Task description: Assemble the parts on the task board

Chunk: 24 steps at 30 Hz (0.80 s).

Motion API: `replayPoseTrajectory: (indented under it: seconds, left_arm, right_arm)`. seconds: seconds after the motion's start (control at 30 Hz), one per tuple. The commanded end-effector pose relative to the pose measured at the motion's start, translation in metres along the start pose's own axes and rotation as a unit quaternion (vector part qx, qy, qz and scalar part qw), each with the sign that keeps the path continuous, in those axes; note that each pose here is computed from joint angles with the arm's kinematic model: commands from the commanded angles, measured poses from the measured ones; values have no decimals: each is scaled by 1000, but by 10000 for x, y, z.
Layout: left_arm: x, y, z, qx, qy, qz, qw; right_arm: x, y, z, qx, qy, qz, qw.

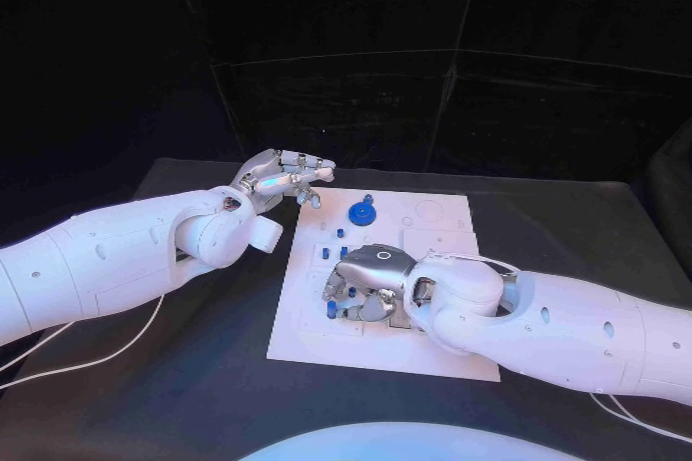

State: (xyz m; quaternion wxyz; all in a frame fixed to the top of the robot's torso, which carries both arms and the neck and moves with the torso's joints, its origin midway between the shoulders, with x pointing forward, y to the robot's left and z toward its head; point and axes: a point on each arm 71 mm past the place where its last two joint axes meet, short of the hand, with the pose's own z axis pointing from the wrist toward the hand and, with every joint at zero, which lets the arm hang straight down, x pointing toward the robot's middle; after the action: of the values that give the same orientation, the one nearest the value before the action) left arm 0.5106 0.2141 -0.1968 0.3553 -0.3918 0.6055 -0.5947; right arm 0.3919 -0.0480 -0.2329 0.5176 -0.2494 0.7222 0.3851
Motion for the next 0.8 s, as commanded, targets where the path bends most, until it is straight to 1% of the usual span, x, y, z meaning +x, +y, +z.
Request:
replayPoseTrajectory:
  seconds: [0.03, 0.13, 0.2, 0.3, 0.37, 0.43, 0.5, 0.53, 0.63, 0.8]
  left_arm:
    - [11, -11, 5, 1, 6, -4, 1000]
    - [4, -11, 1, 1, 5, -3, 1000]
    - [1, -10, -1, 1, 5, -3, 1000]
    - [-4, -9, -4, 0, 5, -4, 1000]
    - [-12, -8, -9, -1, 5, -3, 1000]
    - [-17, -8, -12, -1, 4, -3, 1000]
    - [-24, -8, -16, -1, 3, -3, 1000]
    - [-28, -8, -18, -1, 3, -3, 1000]
    - [-32, -9, -23, -1, 3, -3, 1000]
    - [-45, -9, -32, -1, 1, -2, 1000]
  right_arm:
    - [-51, -3, -19, -4, -32, 6, 999]
    - [-94, -29, -70, -2, -60, 11, 998]
    - [-117, -49, -117, 0, -73, 13, 997]
    - [-160, -121, -267, 11, -92, 20, 996]
    - [-194, -206, -393, 28, -101, 39, 994]
    - [-225, -279, -487, 44, -107, 57, 992]
    - [-255, -386, -609, 71, -106, 85, 988]
    - [-264, -487, -717, 99, -98, 113, 984]
    - [-264, -651, -909, 151, -87, 158, 972]
    - [-253, -859, -1187, 225, -77, 188, 953]
